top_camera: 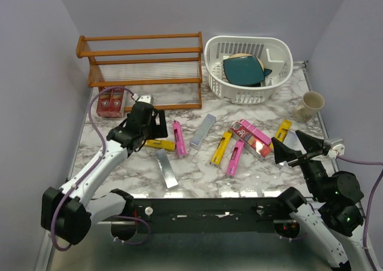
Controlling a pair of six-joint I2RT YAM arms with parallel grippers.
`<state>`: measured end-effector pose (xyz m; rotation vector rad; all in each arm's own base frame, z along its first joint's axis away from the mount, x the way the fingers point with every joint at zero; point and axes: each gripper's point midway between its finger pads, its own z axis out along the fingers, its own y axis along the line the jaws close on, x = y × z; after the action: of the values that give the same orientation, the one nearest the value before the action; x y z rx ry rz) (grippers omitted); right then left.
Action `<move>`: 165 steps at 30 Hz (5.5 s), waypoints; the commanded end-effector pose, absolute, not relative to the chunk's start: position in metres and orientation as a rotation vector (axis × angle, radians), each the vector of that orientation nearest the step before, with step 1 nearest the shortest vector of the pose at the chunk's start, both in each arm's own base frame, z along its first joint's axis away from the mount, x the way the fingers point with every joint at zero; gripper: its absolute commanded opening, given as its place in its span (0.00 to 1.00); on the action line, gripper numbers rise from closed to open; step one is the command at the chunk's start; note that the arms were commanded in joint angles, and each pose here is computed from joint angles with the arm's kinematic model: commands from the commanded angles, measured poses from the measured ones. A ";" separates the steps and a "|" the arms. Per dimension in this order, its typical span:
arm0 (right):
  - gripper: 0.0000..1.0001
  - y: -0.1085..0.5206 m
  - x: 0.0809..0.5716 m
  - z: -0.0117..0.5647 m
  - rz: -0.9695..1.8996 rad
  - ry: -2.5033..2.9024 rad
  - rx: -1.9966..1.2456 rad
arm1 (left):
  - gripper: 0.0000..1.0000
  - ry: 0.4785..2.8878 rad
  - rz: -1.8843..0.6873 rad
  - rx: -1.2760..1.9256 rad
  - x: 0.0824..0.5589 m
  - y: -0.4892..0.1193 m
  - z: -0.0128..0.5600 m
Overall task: Place and organize the toothpastes onto the shelf
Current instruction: Move the toothpaste to the center of the board, then pick up the toothpaste from the center of the board.
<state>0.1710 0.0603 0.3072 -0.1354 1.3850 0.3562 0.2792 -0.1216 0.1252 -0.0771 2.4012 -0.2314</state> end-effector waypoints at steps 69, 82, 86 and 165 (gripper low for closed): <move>0.80 0.150 0.305 0.028 0.149 2.750 -0.555 | 0.99 1.664 -0.202 -0.069 0.226 -0.050 0.265; 0.72 0.143 0.311 0.006 0.031 2.833 -0.399 | 0.99 1.694 -0.214 -0.038 0.230 -0.057 0.259; 0.66 0.138 0.314 0.009 0.000 2.817 -0.314 | 0.99 1.706 -0.219 -0.028 0.232 -0.059 0.257; 0.18 0.172 0.280 0.116 0.509 2.639 0.441 | 0.99 1.877 0.262 0.734 0.130 -0.422 0.136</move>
<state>0.2743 0.1646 0.1108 0.4178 2.6554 0.4495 0.1236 -0.4274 0.1313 0.7876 1.9128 0.2068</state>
